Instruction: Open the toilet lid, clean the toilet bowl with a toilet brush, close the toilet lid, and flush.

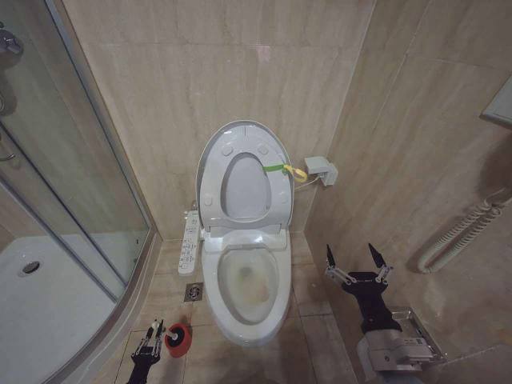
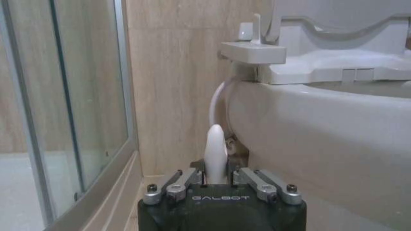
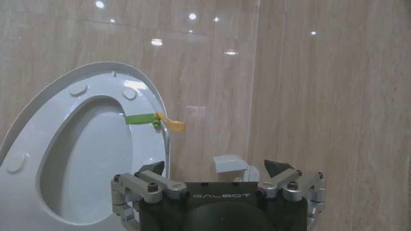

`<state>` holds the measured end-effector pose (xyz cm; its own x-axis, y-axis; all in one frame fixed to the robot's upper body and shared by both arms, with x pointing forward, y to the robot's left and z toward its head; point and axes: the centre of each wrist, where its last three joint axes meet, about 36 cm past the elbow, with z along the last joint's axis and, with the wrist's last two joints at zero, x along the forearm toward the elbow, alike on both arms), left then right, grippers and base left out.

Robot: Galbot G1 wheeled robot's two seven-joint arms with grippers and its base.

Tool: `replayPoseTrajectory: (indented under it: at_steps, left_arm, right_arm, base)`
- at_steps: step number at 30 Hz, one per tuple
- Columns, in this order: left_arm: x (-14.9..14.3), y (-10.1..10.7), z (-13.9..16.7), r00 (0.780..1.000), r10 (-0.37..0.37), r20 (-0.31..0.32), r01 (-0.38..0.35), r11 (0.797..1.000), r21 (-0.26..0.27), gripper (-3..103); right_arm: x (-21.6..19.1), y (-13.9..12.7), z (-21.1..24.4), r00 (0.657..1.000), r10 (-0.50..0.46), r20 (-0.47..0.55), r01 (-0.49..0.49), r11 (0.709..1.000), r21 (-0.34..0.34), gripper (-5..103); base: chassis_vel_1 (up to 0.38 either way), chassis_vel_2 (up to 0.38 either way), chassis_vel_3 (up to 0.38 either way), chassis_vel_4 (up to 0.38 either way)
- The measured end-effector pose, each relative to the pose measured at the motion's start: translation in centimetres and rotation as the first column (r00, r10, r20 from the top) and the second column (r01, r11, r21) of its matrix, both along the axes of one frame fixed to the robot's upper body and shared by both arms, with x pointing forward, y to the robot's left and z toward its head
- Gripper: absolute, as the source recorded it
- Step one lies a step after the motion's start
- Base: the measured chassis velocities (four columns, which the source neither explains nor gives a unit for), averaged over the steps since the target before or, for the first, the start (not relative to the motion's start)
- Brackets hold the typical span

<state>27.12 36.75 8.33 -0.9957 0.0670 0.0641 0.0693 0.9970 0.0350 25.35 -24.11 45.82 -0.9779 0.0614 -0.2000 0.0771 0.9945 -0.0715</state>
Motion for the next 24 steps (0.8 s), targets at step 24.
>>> replayPoseTrajectory:
  at_steps: [24]
  left_arm:
    - [-0.5, 0.5, 3.6, 0.994, 0.006, 0.11, -0.008, 1.0, 0.022, 21]
  right_arm:
    - [0.0, 0.0, 0.0, 1.0, 0.0, 0.0, 0.0, 1.0, 0.0, 100]
  base:
    - [0.0, 0.0, 0.0, 0.0]
